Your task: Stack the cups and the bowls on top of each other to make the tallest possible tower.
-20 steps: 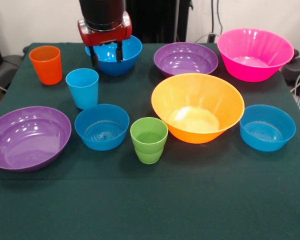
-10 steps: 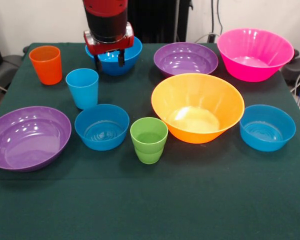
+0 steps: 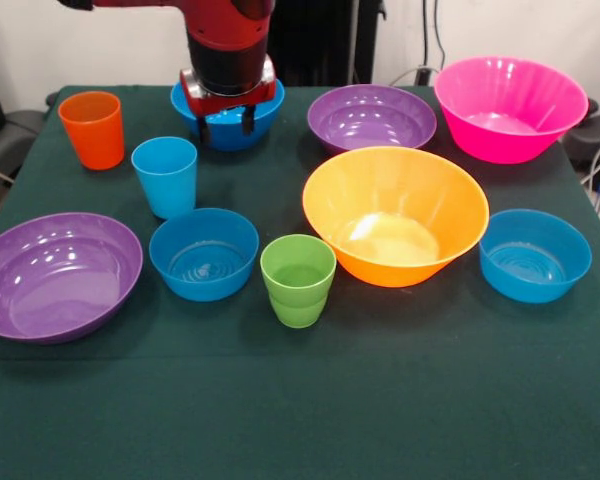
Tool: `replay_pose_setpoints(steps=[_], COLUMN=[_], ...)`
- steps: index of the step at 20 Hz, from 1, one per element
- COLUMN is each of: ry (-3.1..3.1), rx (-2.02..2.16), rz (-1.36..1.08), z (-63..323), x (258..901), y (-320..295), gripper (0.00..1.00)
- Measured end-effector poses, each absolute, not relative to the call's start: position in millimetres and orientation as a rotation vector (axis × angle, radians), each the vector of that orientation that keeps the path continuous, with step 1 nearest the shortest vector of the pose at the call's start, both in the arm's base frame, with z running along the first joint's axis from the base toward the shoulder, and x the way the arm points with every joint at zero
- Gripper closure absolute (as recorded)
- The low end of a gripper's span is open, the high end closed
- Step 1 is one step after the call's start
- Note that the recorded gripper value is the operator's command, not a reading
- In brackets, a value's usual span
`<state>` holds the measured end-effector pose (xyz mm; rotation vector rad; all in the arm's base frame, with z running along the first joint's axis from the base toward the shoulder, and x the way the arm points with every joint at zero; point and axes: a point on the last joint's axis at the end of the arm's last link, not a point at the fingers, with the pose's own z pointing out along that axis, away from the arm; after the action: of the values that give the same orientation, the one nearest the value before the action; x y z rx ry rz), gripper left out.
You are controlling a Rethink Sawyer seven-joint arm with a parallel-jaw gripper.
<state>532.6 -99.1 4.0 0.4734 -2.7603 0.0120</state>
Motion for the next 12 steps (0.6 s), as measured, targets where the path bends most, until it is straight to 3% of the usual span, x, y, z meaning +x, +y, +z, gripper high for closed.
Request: replay_pose_setpoints(steps=[12], ry=[-2.924], rx=[0.438], rz=[0.102], z=[37.0], x=[524.1], y=[-129.4], gripper=[0.0])
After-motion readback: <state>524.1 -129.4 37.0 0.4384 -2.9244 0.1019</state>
